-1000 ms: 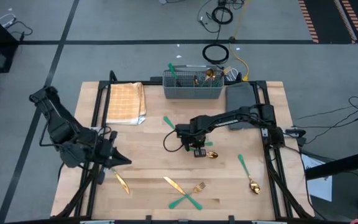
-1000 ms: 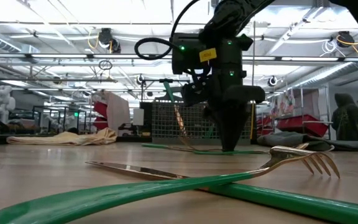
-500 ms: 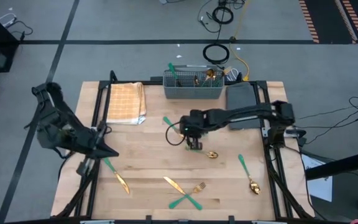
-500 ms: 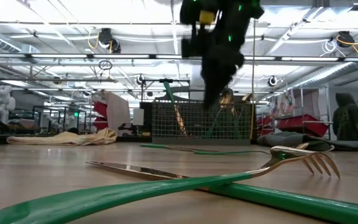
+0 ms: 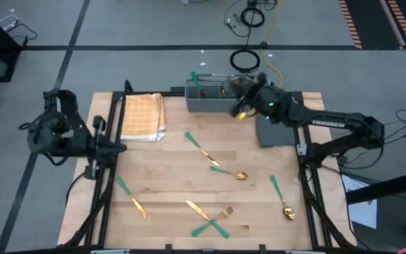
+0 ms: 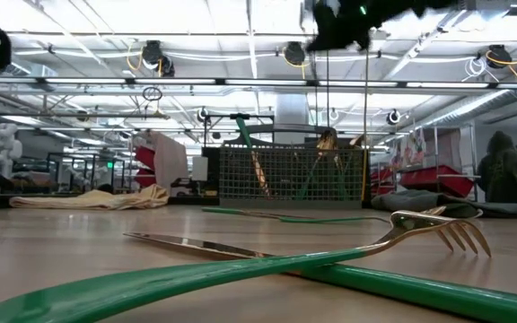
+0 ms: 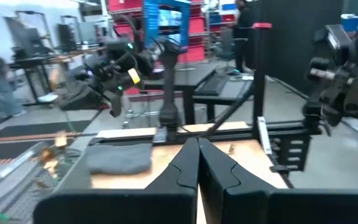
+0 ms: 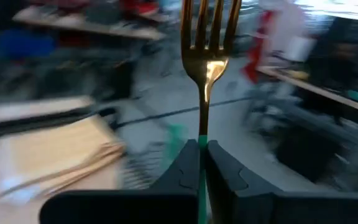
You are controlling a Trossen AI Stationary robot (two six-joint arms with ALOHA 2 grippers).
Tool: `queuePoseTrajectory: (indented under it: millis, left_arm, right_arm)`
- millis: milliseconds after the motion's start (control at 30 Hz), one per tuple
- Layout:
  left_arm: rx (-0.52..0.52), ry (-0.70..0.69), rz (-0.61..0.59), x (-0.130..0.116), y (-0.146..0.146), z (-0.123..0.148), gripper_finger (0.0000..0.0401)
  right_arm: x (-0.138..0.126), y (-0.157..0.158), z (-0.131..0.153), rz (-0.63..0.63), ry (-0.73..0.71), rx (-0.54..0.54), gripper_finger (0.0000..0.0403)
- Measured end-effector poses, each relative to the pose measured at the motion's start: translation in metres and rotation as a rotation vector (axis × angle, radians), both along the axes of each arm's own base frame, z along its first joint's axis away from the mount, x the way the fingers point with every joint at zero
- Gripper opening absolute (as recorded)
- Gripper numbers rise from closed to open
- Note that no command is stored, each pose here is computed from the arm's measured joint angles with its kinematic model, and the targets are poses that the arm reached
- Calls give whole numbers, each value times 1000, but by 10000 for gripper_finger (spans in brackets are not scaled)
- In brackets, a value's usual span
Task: Sort silverware
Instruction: Put the fork into the right section of the dish rack
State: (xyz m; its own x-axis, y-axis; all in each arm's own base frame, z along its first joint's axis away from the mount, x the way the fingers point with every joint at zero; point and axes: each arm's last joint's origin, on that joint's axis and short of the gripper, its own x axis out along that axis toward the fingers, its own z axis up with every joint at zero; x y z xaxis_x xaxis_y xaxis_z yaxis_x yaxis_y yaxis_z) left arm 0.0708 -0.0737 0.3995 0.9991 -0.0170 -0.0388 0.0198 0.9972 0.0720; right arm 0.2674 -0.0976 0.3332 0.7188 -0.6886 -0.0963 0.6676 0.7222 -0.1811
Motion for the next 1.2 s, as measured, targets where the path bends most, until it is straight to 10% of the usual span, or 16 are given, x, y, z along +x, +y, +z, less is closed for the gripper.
queuePoseTrajectory:
  millis: [367, 1000, 1200]
  left_arm:
    - [18, -2, 69, -8, 9, -2, 1]
    - [-7, 22, 72, -7, 7, -7, 1]
    - [-10, 25, 71, -6, 5, -7, 4]
  right_arm:
    - [-49, -54, -74, -249, -163, 72, 0]
    - [-38, -83, -135, -320, -50, 304, 2]
    - [-43, -80, -134, -330, -15, 337, 57]
